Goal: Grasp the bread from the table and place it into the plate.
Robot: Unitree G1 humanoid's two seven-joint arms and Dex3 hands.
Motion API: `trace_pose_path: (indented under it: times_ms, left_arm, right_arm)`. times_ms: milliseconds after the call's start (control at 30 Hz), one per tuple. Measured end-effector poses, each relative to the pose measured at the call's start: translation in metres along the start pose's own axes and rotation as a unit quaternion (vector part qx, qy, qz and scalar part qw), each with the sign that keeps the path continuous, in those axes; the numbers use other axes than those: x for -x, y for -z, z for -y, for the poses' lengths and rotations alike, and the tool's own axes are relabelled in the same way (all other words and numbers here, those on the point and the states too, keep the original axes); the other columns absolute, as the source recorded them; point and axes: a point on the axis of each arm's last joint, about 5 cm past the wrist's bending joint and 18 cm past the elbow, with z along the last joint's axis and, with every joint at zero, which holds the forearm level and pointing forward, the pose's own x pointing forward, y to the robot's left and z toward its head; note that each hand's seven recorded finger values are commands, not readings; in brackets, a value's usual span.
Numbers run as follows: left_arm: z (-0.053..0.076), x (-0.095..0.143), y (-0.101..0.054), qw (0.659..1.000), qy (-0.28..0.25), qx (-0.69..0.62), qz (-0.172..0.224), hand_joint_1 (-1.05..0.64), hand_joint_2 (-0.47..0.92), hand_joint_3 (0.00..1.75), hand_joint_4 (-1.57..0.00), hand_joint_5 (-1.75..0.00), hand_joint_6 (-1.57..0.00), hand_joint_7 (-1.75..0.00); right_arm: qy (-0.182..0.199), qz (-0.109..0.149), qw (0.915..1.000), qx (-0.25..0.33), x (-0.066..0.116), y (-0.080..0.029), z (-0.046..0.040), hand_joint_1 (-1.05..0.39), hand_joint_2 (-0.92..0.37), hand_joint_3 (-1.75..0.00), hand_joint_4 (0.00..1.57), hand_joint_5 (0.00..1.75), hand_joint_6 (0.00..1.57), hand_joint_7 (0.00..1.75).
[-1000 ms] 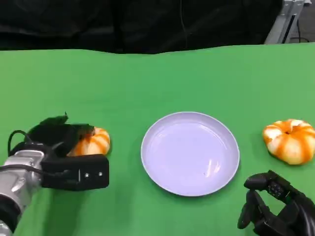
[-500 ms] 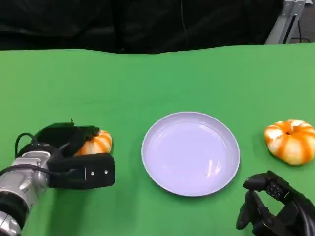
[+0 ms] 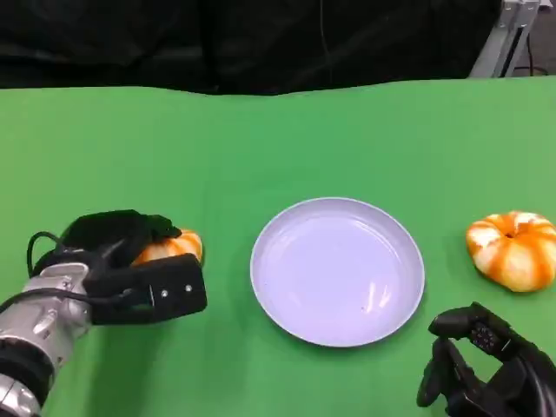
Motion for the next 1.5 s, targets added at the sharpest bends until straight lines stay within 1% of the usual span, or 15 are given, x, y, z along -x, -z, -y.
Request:
trace_pose_path:
  times_ms: [67, 133, 233, 300, 433, 467, 533, 633, 833, 900, 1033, 1067, 1200, 1367, 1500]
  left_arm:
    - [0.0, 0.0, -0.005, 1.0, -0.015, 0.007, 0.021, -0.17, 0.92, 0.29, -0.7, -1.73, -0.6, -1.32]
    - [0.002, 0.0, -0.009, 0.999, -0.024, 0.012, 0.037, -0.17, 0.92, 0.29, -0.68, -1.74, -0.65, -1.21]
    - [-0.002, -0.001, -0.015, 0.997, -0.04, 0.015, 0.059, -0.14, 0.92, 0.28, -0.68, -1.75, -0.86, -0.75]
    - [-0.008, -0.002, -0.021, 0.995, -0.061, 0.017, 0.08, -0.13, 0.92, 0.33, -0.68, -1.75, -0.81, -1.02]
    - [-0.021, -0.001, -0.033, 0.987, -0.103, 0.031, 0.122, -0.13, 0.92, 0.4, -0.69, -1.75, -0.76, -1.32]
    - [-0.024, 0.0, -0.037, 0.985, -0.11, 0.034, 0.131, -0.14, 0.89, 0.42, -0.67, -1.75, -0.69, -1.49]
    - [-0.029, 0.002, -0.046, 0.978, -0.127, 0.04, 0.16, -0.14, 0.84, 0.47, -0.67, -1.75, -0.61, -1.65]
    - [-0.036, 0.004, -0.062, 0.965, -0.148, 0.045, 0.21, -0.15, 0.82, 0.53, -0.68, -1.75, -0.61, -1.66]
    - [-0.042, 0.006, -0.087, 0.948, -0.165, 0.048, 0.267, -0.12, 0.76, 0.57, -0.68, -1.75, -0.66, -1.55]
    - [-0.04, 0.007, -0.094, 0.945, -0.162, 0.047, 0.28, -0.12, 0.76, 0.56, -0.68, -1.75, -0.68, -1.51]
    - [-0.032, 0.006, -0.106, 0.945, -0.138, 0.042, 0.293, -0.14, 0.89, 0.3, -0.86, -1.32, -1.02, -0.72]
    - [-0.029, 0.006, -0.11, 0.945, -0.132, 0.042, 0.295, -0.16, 0.91, 0.29, -0.82, -1.45, -1.02, -0.79]
    - [-0.011, 0.003, -0.119, 0.949, -0.096, 0.038, 0.298, -0.16, 0.92, 0.27, -0.74, -1.66, -0.88, -1.11]
    - [0.008, -0.001, -0.118, 0.957, -0.057, 0.037, 0.281, -0.14, 0.92, 0.28, -0.7, -1.68, -0.81, -1.19]
    - [0.017, -0.002, -0.113, 0.962, -0.049, 0.04, 0.267, -0.12, 0.92, 0.31, -0.7, -1.62, -0.81, -1.13]
  right_arm:
    - [0.0, 0.0, 1.0, -0.001, 0.0, 0.0, -0.0001, -0.15, -0.55, -1.05, 0.84, 1.74, 0.82, 1.4]
    - [0.0, 0.001, 1.0, -0.001, 0.0, 0.0, -0.0003, -0.16, -0.54, -1.06, 0.84, 1.75, 0.83, 1.4]
    - [0.001, 0.0, 1.0, -0.001, 0.0, 0.0, -0.0002, -0.16, -0.54, -1.06, 0.84, 1.75, 0.83, 1.4]
    - [0.001, 0.0, 1.0, -0.001, 0.0, 0.0, -0.0004, -0.16, -0.54, -1.06, 0.84, 1.75, 0.83, 1.4]
    - [0.001, 0.001, 1.0, -0.001, 0.0, 0.0, -0.0005, -0.15, -0.54, -1.07, 0.84, 1.75, 0.83, 1.4]
    - [0.001, 0.001, 1.0, -0.001, 0.0, 0.0, -0.0004, -0.16, -0.54, -1.07, 0.84, 1.75, 0.83, 1.4]
    - [0.001, 0.001, 1.0, -0.001, 0.0, 0.0, -0.0003, -0.15, -0.53, -1.07, 0.84, 1.75, 0.83, 1.4]
    - [0.001, 0.001, 1.0, -0.001, -0.001, 0.0, -0.0004, -0.15, -0.53, -1.07, 0.84, 1.75, 0.83, 1.4]
    - [0.004, 0.001, 1.0, 0.0, -0.001, 0.0, -0.0005, -0.16, -0.53, -1.08, 0.84, 1.75, 0.82, 1.41]
    - [0.006, 0.001, 1.0, 0.001, -0.001, 0.0, -0.0006, -0.16, -0.54, -1.08, 0.84, 1.75, 0.82, 1.42]
    - [0.005, 0.0, 1.0, 0.001, -0.001, 0.0, -0.001, -0.16, -0.54, -1.07, 0.83, 1.75, 0.81, 1.43]
    - [0.005, 0.0, 1.0, 0.001, -0.001, 0.0, -0.001, -0.16, -0.53, -1.07, 0.83, 1.75, 0.81, 1.42]
    - [0.005, 0.0, 1.0, 0.0, -0.001, 0.0, -0.0015, -0.16, -0.53, -1.08, 0.83, 1.75, 0.82, 1.42]
    - [0.0, 0.005, 1.0, 0.0, -0.001, 0.0, -0.0016, -0.16, -0.53, -1.08, 0.83, 1.75, 0.81, 1.42]
    - [0.0, 0.008, 1.0, -0.002, -0.001, 0.0, -0.0025, -0.16, -0.52, -1.08, 0.84, 1.75, 0.82, 1.41]
